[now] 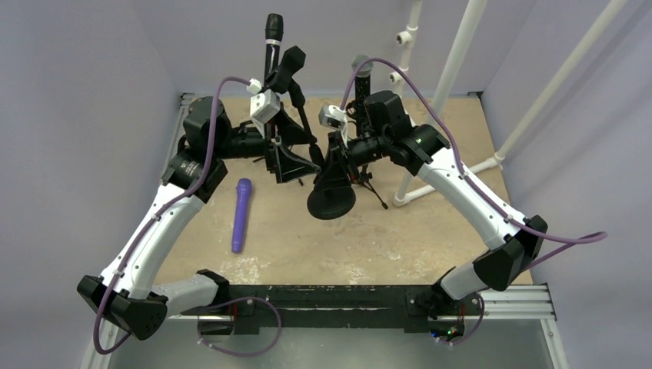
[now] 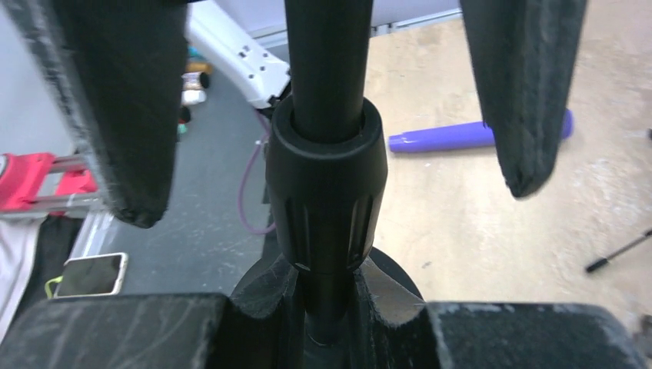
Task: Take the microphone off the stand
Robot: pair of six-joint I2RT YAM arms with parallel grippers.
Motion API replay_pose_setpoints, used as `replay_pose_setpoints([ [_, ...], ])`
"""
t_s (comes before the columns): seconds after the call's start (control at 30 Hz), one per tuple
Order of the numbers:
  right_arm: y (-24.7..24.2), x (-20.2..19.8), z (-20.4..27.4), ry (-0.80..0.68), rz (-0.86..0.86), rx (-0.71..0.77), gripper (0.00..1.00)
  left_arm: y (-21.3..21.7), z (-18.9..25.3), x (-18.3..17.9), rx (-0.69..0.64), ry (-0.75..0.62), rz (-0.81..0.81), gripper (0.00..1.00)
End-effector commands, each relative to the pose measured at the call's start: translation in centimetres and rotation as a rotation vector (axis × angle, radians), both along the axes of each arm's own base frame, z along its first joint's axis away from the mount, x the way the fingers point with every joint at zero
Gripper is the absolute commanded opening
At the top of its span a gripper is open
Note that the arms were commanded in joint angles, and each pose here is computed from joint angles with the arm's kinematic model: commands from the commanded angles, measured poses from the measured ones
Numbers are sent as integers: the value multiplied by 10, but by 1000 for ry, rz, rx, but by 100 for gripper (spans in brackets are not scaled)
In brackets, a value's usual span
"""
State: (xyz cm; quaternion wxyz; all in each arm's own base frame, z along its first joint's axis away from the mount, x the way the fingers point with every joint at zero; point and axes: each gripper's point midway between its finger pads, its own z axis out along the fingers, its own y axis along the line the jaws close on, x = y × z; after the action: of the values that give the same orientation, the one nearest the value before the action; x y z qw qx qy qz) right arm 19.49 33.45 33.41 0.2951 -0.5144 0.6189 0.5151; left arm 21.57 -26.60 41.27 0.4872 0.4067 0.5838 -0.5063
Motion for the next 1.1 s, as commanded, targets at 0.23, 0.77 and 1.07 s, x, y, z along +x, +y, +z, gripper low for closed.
replay_pose_setpoints([
  [0.23,-8,-31,23,-1,130,101,0,-14,6,0,-81,-23,-155,49],
  [0.77,-25,67,6,-232,-406,-114,0,6,-22,63,-121,385,371,0],
  [1.07,-26,81,3,-247,-456,-140,0,13,-19,59,-92,383,404,67],
])
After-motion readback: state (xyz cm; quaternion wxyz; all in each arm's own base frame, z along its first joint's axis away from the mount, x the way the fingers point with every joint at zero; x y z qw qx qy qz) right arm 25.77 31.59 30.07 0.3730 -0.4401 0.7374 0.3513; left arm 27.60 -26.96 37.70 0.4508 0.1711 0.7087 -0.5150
